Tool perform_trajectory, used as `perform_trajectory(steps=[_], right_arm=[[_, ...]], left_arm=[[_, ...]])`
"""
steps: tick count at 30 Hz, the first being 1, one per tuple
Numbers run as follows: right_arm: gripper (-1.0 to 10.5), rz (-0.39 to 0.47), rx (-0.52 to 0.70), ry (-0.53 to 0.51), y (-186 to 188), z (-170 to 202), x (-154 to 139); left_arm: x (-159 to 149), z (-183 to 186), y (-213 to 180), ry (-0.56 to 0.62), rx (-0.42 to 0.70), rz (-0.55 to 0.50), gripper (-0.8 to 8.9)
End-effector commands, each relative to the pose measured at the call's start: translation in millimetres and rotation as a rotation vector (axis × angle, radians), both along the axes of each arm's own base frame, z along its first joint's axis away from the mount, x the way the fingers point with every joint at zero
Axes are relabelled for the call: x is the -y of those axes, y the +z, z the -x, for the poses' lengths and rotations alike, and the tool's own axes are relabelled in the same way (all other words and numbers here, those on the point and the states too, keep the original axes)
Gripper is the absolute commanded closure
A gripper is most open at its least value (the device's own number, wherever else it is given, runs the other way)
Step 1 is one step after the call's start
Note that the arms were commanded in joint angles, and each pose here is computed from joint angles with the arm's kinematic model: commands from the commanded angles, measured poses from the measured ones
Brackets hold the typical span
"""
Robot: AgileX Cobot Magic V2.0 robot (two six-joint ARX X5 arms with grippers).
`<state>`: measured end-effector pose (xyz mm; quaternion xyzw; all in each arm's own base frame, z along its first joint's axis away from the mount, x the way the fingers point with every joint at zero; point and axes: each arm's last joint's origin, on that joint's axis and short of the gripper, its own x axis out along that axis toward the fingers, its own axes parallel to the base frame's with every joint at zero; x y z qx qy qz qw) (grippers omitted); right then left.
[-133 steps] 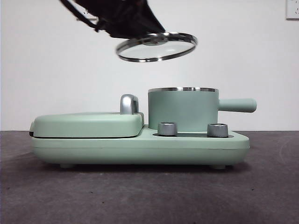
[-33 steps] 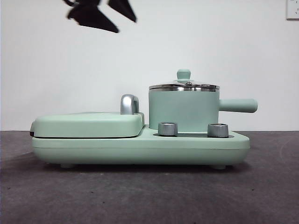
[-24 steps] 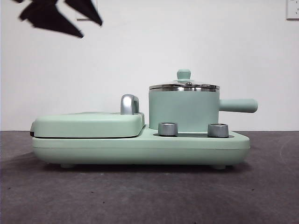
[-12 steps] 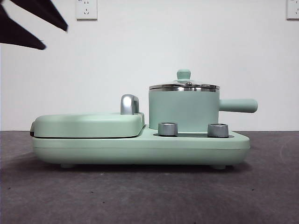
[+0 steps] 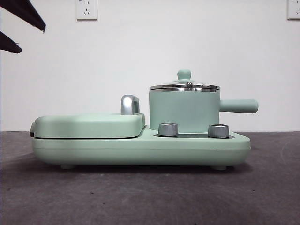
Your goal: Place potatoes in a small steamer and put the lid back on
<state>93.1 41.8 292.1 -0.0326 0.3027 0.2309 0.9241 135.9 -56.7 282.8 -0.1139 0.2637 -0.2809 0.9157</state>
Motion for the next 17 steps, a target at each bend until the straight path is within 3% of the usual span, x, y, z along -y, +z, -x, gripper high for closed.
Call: perform_trajectory(steps=[1,17], right_arm=[[9.2,0.000,0.019,0.008,2.9,-0.9,-0.9],[9.3,-0.004,0.029,0.008,3.9,-0.2,-0.5]], left_arm=[[-0.4,2.0,3.0,-0.002,0.018,0.007,8.11],[-1.9,5.9,4.1,-0.003,0.022,0.004,8.08]])
